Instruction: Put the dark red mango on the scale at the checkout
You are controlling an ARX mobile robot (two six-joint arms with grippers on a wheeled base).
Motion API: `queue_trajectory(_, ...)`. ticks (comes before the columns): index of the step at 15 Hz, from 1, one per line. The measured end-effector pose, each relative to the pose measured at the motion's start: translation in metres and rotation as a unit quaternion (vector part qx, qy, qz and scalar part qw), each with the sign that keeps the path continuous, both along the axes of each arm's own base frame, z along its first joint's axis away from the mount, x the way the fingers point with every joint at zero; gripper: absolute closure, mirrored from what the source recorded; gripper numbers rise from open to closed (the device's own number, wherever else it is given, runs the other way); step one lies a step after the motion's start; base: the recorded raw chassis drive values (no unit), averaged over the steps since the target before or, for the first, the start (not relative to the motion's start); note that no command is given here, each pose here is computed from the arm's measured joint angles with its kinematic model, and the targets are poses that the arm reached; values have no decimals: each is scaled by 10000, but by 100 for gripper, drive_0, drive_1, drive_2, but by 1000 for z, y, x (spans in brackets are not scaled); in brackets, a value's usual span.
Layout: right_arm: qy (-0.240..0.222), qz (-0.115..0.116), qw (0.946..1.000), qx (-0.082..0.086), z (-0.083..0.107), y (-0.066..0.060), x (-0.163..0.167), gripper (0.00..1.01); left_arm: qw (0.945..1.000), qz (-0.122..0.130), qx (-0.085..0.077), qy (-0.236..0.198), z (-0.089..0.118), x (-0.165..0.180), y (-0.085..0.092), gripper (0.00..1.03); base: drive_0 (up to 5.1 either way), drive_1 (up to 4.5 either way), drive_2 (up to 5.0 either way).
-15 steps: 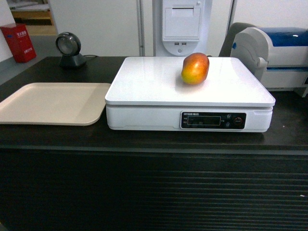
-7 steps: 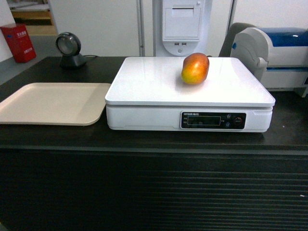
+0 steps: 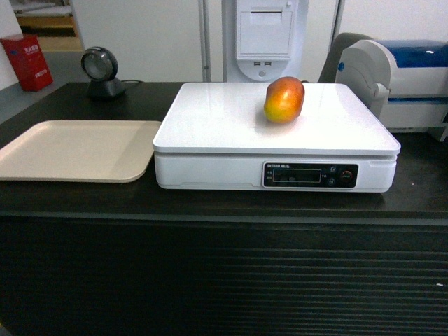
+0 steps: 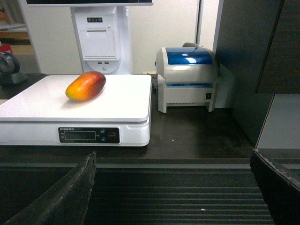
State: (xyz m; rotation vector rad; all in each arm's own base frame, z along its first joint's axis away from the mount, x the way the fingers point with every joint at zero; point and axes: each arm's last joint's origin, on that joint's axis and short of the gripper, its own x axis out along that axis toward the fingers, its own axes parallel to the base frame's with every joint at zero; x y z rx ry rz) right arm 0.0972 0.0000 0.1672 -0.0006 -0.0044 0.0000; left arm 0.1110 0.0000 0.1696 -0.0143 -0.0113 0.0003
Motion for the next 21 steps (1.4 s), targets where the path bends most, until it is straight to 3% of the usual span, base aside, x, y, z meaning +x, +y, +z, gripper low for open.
queue_trajectory(3, 0, 0, 10000, 0, 0, 0, 0, 3, 10000, -2, 0, 13, -1, -3, 0, 101, 0, 0, 0)
queue_trajectory(4, 0, -2, 10000, 0, 0, 0, 0, 3, 9996, -13, 2, 282, -7, -10, 0, 101, 0, 0, 0)
queue_trajectory(5, 2, 0, 10000, 0, 0, 0, 0, 3, 10000, -6, 2, -19, -2, -13, 0, 101, 0, 0, 0)
queue_trajectory(8, 2, 0, 10000, 0, 0, 0, 0, 3, 10000, 0, -2, 52, -3, -13, 0, 99, 0, 0, 0)
queue_trajectory(16, 0, 0, 10000, 0, 0, 0, 0, 3, 10000, 0, 4, 74, -4, -13, 0, 3, 0, 0, 0)
queue_trajectory(21, 0, 0, 10000, 0, 0, 0, 0, 3, 10000, 0, 4, 74, -4, -13, 0, 5, 0, 0, 0)
